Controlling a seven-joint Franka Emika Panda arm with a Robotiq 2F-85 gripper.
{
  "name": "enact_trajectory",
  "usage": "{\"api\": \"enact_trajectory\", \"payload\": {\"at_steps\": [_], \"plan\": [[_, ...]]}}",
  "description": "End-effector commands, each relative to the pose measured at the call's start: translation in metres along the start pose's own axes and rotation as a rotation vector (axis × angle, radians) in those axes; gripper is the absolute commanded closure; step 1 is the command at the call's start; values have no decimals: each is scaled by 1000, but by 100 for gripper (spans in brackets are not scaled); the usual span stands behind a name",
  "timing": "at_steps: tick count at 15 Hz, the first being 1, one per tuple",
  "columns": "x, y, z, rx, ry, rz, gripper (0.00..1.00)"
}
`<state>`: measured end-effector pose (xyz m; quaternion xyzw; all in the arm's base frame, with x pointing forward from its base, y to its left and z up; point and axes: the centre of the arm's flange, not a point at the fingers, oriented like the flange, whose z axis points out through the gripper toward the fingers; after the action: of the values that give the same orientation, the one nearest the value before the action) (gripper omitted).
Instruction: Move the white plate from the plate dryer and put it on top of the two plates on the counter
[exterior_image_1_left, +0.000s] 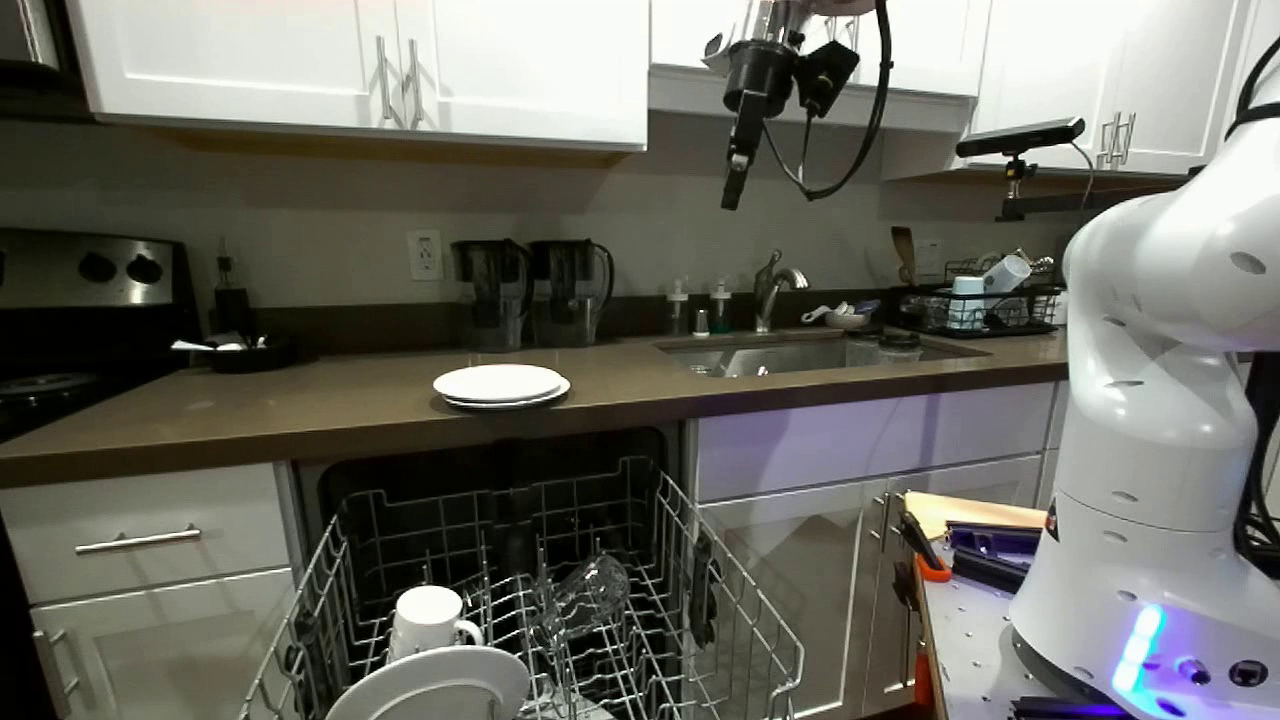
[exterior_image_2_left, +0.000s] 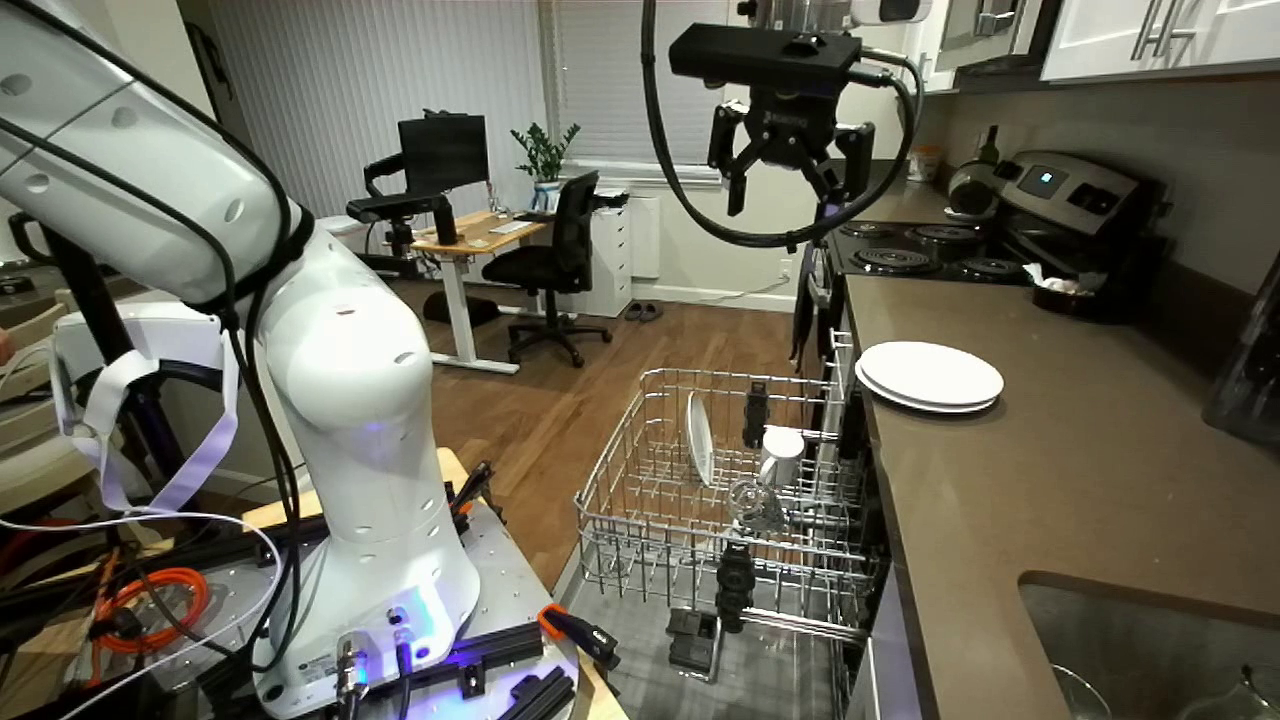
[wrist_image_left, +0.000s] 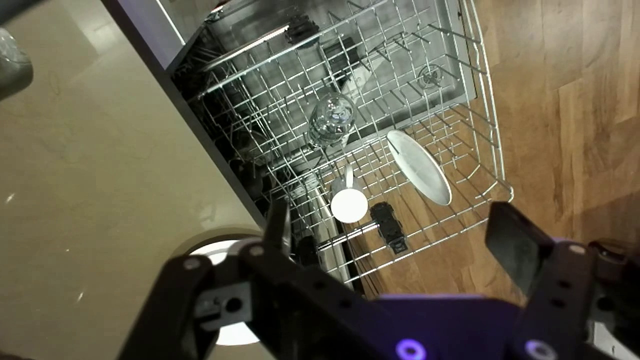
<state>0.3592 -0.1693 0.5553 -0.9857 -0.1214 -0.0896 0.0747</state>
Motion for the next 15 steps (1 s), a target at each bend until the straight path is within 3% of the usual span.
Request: {"api": "enact_trajectory", "payload": {"at_steps": [1, 2, 9, 15], "plan": [[31, 2, 6, 24, -28, -68, 0], [59, 11, 17, 25, -38, -82, 0], [161, 1, 65, 34, -109, -220, 0], [220, -32, 112, -9, -158, -296, 0]]}}
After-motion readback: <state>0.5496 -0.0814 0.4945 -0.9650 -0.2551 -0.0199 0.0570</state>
